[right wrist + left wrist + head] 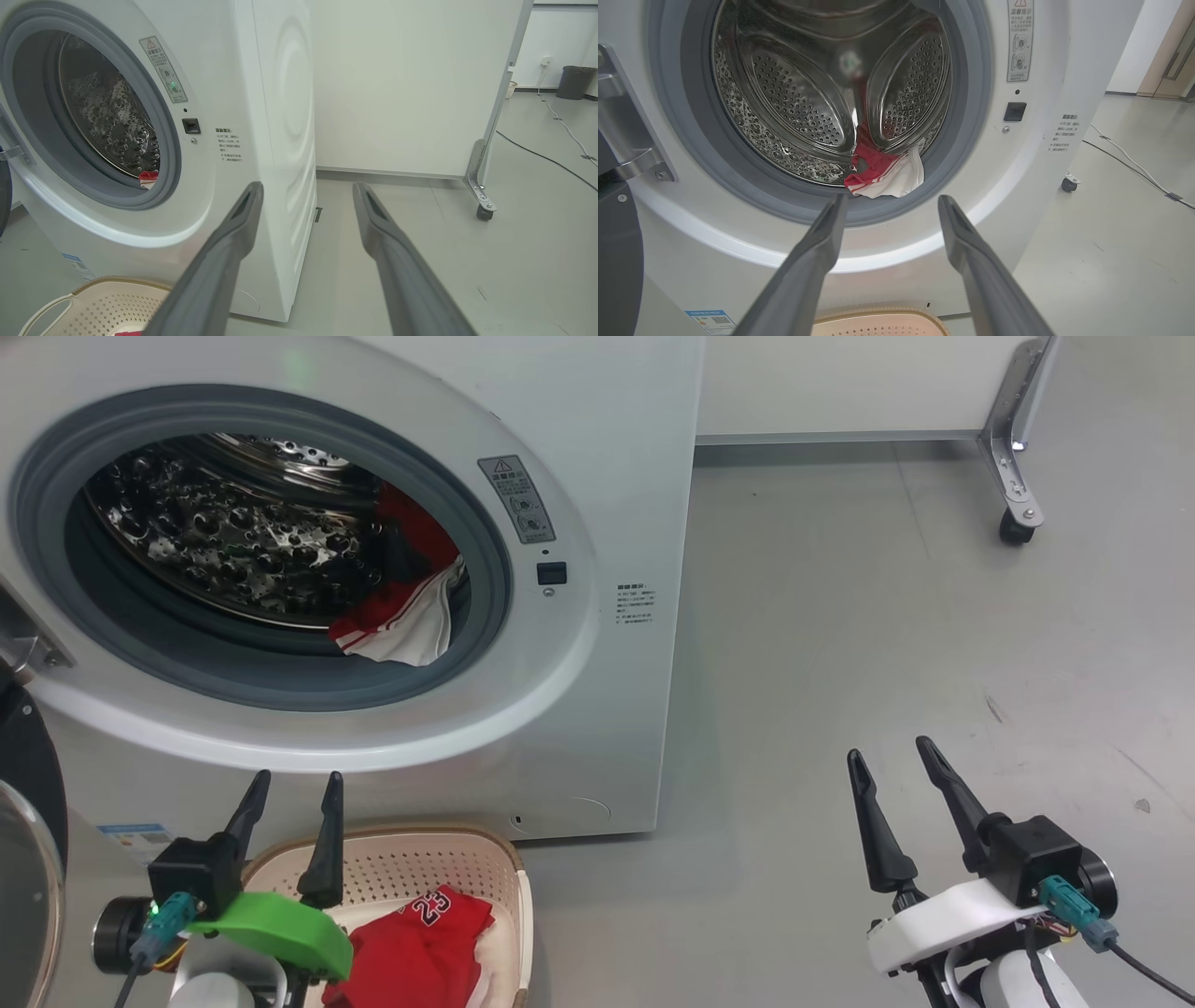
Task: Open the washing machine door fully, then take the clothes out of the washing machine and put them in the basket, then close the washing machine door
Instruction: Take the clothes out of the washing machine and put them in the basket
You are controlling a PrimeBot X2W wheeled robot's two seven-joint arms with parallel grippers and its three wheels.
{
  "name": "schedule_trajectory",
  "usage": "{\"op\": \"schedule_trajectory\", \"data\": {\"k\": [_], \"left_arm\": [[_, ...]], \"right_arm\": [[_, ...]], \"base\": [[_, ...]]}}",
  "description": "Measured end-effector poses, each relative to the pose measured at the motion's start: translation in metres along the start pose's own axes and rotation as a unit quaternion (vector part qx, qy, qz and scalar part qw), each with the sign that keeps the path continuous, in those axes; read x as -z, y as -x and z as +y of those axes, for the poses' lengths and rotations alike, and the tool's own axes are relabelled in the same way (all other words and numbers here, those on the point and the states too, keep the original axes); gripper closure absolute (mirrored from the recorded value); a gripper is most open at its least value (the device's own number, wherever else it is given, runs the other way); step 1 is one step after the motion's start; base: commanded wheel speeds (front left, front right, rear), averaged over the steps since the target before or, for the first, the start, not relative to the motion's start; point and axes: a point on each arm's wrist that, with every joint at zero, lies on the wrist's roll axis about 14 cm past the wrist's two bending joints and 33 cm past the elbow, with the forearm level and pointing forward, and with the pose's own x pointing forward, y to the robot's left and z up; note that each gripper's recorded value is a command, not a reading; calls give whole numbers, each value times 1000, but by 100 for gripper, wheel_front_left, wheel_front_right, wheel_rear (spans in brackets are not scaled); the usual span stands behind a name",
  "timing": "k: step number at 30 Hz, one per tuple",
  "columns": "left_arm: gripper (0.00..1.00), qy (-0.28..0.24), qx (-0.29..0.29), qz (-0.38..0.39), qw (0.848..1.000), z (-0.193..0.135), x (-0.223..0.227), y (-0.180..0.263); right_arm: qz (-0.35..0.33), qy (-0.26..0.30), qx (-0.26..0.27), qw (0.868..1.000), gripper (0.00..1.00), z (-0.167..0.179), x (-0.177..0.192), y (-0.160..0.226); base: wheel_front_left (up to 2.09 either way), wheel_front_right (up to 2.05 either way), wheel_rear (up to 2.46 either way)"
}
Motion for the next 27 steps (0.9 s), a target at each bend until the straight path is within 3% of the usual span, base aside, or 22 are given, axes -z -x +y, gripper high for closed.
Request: {"op": "schedule_trajectory", "data": {"k": [27], "left_arm": [[0,5,12,-5,1000,-10,2,13]], "right_arm": [[9,-3,2,1000,0,-2,6,10]], "base": [[0,0,0]]}}
